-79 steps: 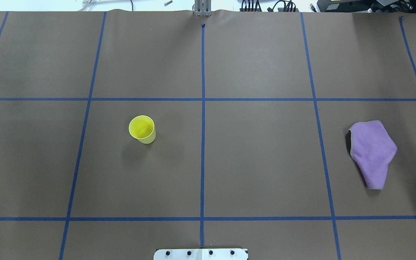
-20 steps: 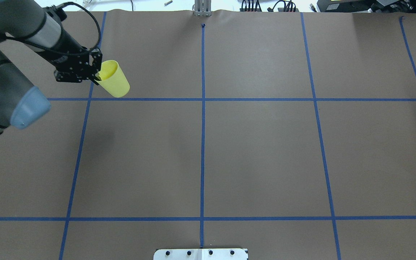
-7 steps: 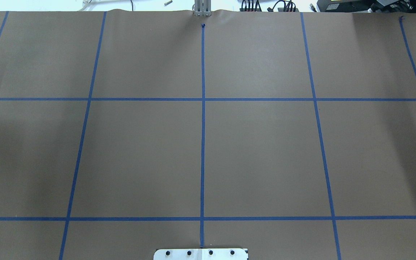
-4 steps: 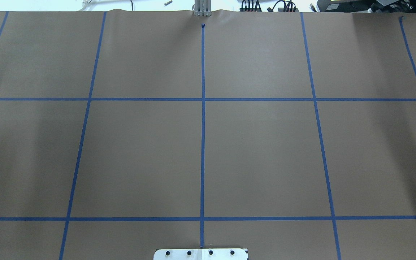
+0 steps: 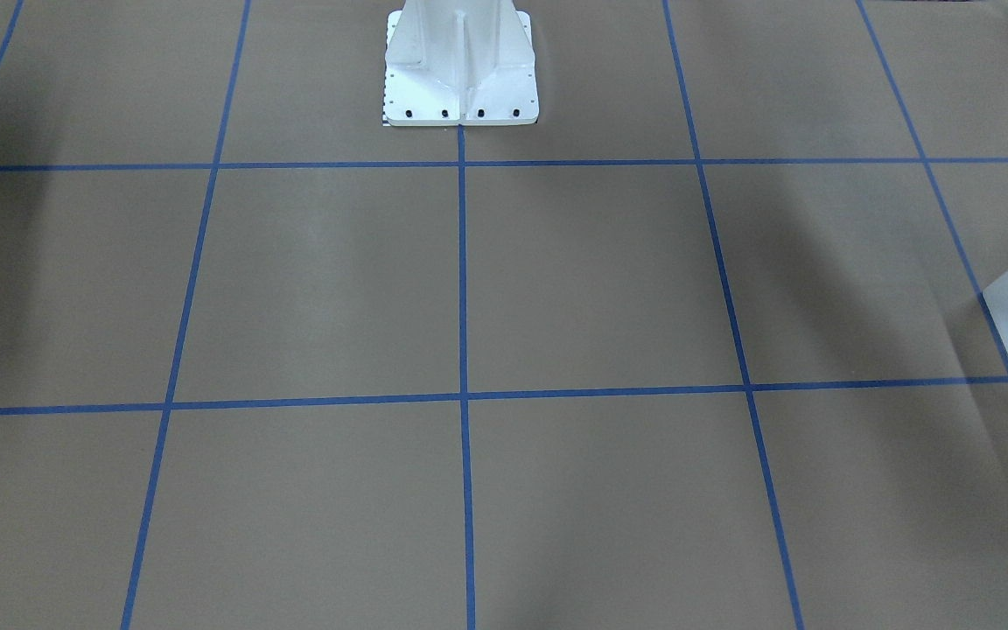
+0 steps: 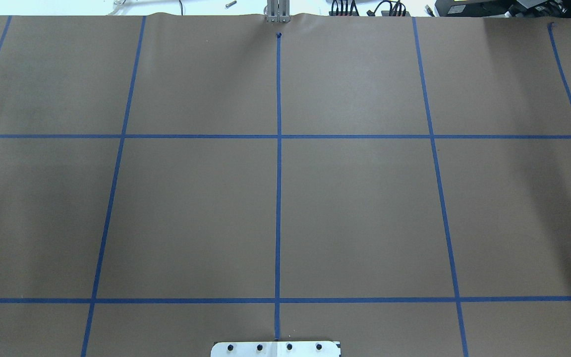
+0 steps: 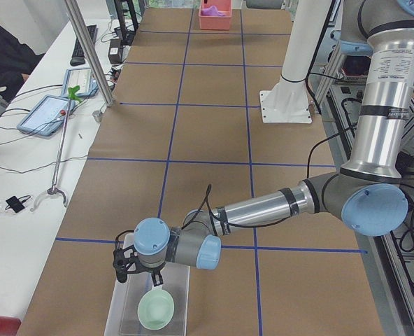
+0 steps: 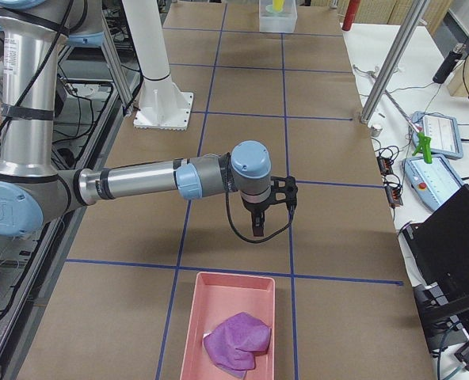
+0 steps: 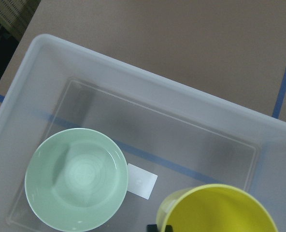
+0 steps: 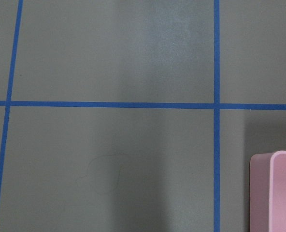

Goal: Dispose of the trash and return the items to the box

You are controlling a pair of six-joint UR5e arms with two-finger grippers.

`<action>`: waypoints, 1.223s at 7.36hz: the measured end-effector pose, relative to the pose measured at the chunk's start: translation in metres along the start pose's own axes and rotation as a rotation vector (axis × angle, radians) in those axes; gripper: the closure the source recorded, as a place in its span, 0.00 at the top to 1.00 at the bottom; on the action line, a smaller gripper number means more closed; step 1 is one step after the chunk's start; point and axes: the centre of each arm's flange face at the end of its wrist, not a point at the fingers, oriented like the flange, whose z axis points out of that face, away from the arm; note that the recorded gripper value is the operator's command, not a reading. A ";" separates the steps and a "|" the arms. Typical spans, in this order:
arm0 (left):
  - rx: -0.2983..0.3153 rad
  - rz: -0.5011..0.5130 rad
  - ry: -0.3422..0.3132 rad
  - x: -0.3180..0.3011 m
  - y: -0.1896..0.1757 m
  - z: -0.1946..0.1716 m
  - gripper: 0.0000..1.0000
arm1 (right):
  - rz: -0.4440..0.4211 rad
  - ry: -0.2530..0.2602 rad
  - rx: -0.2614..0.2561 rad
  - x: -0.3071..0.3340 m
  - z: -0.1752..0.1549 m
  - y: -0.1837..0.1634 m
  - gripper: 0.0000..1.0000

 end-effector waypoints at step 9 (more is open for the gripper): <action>0.021 -0.016 -0.092 0.006 0.021 0.047 0.91 | 0.001 -0.005 -0.002 0.000 0.000 0.000 1.00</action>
